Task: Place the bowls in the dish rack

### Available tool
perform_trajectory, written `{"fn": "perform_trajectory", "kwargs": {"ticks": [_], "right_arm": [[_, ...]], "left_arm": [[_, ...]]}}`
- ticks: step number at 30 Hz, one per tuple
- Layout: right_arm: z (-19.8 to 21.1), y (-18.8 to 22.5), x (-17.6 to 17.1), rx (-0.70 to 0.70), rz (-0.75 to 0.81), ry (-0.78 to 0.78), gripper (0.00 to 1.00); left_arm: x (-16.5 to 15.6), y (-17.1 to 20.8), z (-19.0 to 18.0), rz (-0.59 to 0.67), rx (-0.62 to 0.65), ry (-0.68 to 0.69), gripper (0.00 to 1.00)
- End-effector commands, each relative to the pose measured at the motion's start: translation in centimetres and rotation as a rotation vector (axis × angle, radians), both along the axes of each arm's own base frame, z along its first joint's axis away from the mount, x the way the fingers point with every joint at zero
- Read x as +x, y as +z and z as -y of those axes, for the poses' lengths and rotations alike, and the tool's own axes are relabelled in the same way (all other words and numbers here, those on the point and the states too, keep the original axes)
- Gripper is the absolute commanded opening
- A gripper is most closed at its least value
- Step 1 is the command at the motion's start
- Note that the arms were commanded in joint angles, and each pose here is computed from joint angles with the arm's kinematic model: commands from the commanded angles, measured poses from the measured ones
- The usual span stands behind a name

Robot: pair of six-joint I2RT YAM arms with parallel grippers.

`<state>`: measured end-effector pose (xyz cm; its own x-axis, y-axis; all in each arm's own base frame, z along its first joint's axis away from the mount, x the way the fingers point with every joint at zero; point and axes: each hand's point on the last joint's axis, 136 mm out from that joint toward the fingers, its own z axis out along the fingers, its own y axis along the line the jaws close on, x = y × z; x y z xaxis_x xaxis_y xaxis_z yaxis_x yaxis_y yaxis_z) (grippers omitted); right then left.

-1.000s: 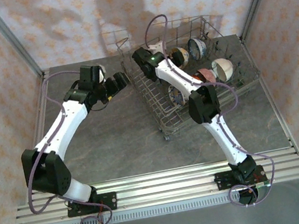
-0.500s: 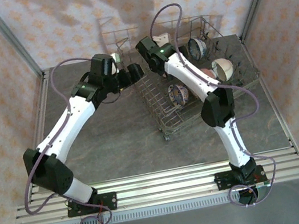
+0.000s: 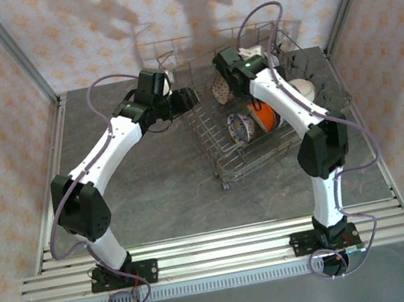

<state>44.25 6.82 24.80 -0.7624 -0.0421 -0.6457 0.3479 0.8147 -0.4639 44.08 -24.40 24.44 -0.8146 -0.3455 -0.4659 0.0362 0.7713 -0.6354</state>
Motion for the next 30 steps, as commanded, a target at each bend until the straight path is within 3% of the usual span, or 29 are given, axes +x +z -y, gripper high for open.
{"fn": "perform_trajectory", "kwargs": {"ticks": [1,8,14,21,30], "right_arm": [[2.8,2.0,-1.9,0.012,0.053,-0.075,0.89],[6.2,2.4,-3.4,0.043,0.076,-0.153,0.89],[7.2,3.0,-3.9,0.048,0.099,-0.177,0.89],[7.9,4.1,-4.1,0.079,0.141,-0.188,0.88],[9.0,5.5,-4.9,0.112,0.183,-0.200,0.87]], "left_arm": [[0.5,2.1,1.1,0.052,-0.042,-0.029,0.45],[0.7,2.0,1.3,0.047,-0.027,-0.048,0.24],[0.5,2.5,1.1,0.050,0.006,-0.066,0.00],[-0.6,3.5,-1.4,0.054,0.137,-0.115,0.00],[-1.3,4.0,-10.9,0.004,0.287,-0.038,0.00]]}}
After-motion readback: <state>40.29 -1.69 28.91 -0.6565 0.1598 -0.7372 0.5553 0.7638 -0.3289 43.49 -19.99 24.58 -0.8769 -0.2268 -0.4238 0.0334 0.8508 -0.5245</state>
